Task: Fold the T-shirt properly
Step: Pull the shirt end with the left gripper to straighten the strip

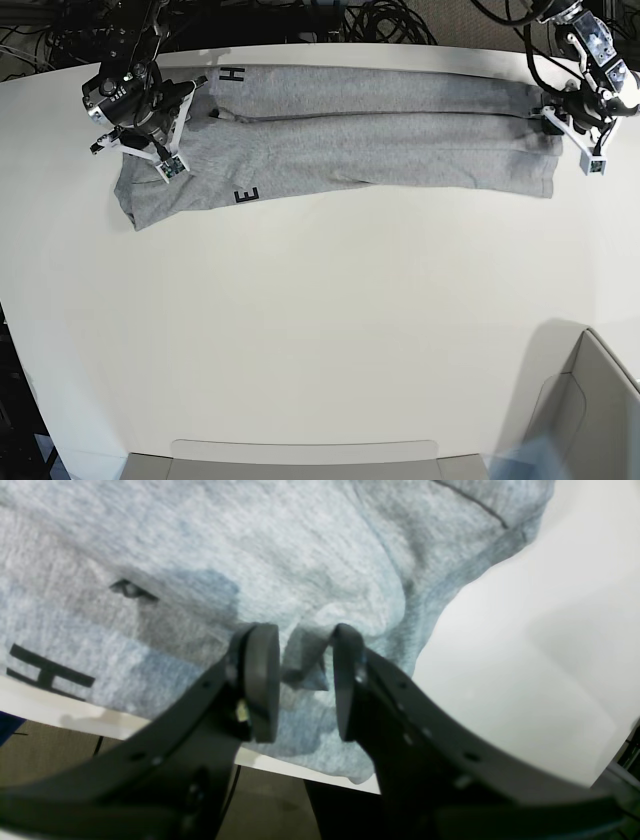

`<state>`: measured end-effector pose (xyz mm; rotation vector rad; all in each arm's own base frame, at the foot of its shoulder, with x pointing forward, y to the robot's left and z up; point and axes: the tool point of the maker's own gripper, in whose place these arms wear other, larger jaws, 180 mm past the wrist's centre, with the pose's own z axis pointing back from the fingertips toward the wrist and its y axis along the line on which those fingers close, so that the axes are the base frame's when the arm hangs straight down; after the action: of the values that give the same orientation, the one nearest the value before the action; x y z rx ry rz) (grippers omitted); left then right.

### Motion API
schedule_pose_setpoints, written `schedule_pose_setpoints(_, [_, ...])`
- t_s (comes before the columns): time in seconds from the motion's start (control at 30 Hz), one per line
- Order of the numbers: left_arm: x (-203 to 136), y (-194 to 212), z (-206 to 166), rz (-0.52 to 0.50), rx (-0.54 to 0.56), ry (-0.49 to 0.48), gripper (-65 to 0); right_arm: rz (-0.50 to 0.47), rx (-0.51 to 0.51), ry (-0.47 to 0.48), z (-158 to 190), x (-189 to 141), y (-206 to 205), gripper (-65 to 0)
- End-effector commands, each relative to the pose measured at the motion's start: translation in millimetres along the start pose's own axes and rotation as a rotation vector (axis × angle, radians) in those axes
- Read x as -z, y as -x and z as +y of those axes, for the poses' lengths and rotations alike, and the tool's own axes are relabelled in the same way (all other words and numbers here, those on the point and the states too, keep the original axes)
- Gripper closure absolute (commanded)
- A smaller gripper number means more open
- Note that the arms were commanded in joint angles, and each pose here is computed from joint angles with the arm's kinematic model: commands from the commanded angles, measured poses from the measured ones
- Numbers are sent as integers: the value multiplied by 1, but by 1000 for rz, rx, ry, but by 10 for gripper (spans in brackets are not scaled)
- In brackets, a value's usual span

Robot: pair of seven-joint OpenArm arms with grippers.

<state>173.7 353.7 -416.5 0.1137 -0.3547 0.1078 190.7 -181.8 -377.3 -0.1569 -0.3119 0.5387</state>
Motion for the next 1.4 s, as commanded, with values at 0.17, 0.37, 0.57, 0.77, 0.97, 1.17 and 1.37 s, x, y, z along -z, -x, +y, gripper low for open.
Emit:
schedule_pose_setpoints(0.17, [1,-8,5,-20,14,-12,-363,-21,-19,13,-3,-4,-5,-186])
schedule_pose_setpoints(0.37, [27,11,-17,73,25,69,-365,-20,-22,17,-5,-4,-5,-186])
schedule_pose_setpoints(0.57, [63,36,-45,163,-42,194,-364,-18,-23,19,-5,-4,-4,-186])
schedule_pose_setpoints(0.77, [67,46,-70,166,-41,329,-326,-16,-25,22,-6,-4,-4,-186])
schedule_pose_setpoints(0.97, [59,47,-72,172,-14,392,-160,-16,-24,23,-7,-4,-3,-186])
schedule_pose_setpoints(1.17, [66,60,-53,204,-59,367,0,-16,-24,23,-7,-4,-3,-186])
schedule_pose_setpoints(1.37, [62,30,-15,126,-148,313,0,-6,-21,20,-6,-4,1,-186])
